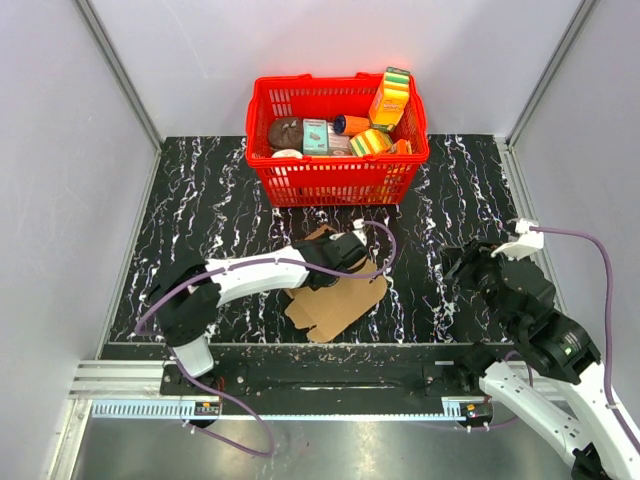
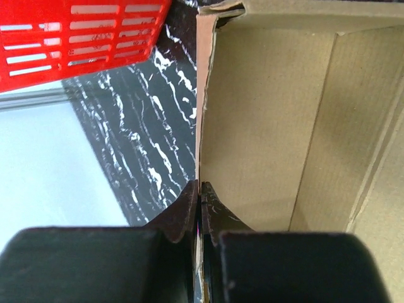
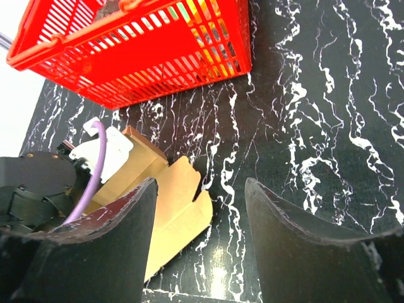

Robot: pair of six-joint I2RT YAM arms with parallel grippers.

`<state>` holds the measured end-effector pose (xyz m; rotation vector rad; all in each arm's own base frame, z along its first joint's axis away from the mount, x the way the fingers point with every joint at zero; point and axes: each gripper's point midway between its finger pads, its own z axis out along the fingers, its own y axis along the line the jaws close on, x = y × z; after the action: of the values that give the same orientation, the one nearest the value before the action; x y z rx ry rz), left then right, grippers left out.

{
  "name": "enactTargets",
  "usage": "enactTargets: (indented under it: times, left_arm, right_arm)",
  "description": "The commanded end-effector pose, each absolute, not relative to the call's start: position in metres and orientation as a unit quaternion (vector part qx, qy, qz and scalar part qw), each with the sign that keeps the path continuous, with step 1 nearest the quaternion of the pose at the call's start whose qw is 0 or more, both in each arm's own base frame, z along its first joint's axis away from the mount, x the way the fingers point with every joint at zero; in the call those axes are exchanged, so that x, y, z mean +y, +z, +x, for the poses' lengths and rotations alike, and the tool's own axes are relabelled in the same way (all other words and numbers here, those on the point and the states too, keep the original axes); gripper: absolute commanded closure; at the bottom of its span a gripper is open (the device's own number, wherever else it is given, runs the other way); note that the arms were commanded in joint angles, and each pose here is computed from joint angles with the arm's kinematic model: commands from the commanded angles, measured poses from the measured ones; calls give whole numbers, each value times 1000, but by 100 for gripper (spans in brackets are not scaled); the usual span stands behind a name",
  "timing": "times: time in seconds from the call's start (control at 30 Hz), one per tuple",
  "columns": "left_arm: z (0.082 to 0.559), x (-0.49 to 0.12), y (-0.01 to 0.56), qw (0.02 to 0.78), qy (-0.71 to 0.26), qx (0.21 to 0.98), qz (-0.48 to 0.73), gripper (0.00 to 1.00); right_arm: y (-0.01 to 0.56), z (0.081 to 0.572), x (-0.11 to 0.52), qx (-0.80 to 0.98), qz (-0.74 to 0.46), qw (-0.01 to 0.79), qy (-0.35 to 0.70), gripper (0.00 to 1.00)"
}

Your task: Fold the paper box

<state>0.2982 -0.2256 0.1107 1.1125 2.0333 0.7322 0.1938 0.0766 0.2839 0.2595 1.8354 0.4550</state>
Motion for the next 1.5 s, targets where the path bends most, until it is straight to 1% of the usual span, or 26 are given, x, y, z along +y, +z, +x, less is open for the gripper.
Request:
enactTargets:
  times: [0.0, 0.03, 0.17, 0.27, 0.5, 0.57, 0.63, 0.67, 0.73, 0.77, 0.9, 0.97, 1.0, 1.07, 1.1, 1.17, 1.27, 1.3, 1.4, 1.43, 1.47]
  left_arm:
    - [294, -249, 159, 394, 165, 812, 396, 100]
    - [291, -251, 162, 393, 146, 818, 394, 100]
    - [273, -273, 174, 401, 10, 841, 363, 100]
    - [266, -277, 178, 399, -61, 858, 317, 100]
    - [261, -280, 157, 375, -123, 892, 218, 100]
    - [256, -284, 142, 363, -155, 900, 186, 100]
    - [258, -289, 141, 373, -190, 894, 158, 100]
    - [250, -287, 126, 357, -202, 901, 139, 100]
    - [253, -291, 128, 367, -229, 895, 111, 100]
    - [250, -288, 119, 359, -232, 900, 89, 100]
    - [250, -284, 116, 366, -259, 894, 13, 100]
    - [253, -288, 121, 371, -289, 882, -36, 100]
    - [248, -284, 113, 365, -292, 883, -49, 100]
    - [249, -290, 123, 370, -334, 863, -83, 100]
    - [247, -287, 115, 366, -335, 863, -96, 100]
    - [248, -288, 118, 364, -352, 853, -127, 100]
    - [246, -287, 111, 354, -347, 856, -150, 100]
    - [243, -285, 106, 348, -334, 862, -154, 96]
    - [241, -285, 103, 343, -313, 870, -165, 91]
    - [243, -288, 108, 346, -314, 867, -172, 82]
    - [241, -292, 110, 345, -317, 867, -170, 81]
  right_arm:
    - [331, 194, 69, 748, 109, 623, 199, 35]
    - [335, 194, 67, 746, 108, 627, 197, 35]
    - [351, 193, 63, 744, 104, 633, 188, 34]
    - [355, 193, 64, 751, 103, 625, 184, 33]
    - [355, 190, 66, 760, 108, 611, 190, 32]
    - [354, 189, 67, 765, 108, 606, 191, 30]
    - [348, 189, 68, 776, 103, 594, 186, 27]
    - [346, 189, 70, 780, 102, 589, 185, 26]
    - [339, 189, 73, 791, 94, 576, 182, 25]
    - [337, 189, 74, 795, 93, 572, 181, 25]
    - [325, 190, 79, 804, 91, 557, 185, 24]
    - [321, 190, 83, 808, 91, 550, 190, 24]
    - [317, 191, 84, 811, 92, 546, 189, 24]
    - [311, 191, 86, 816, 91, 539, 189, 23]
    - [306, 192, 88, 819, 91, 534, 187, 23]
    - [301, 193, 89, 824, 93, 528, 185, 24]
    - [291, 194, 91, 832, 93, 516, 183, 23]
    - [288, 194, 94, 834, 91, 512, 184, 23]
    - [282, 195, 96, 841, 89, 503, 180, 23]
    - [280, 195, 97, 842, 88, 500, 181, 23]
    - [278, 195, 98, 844, 87, 497, 180, 23]
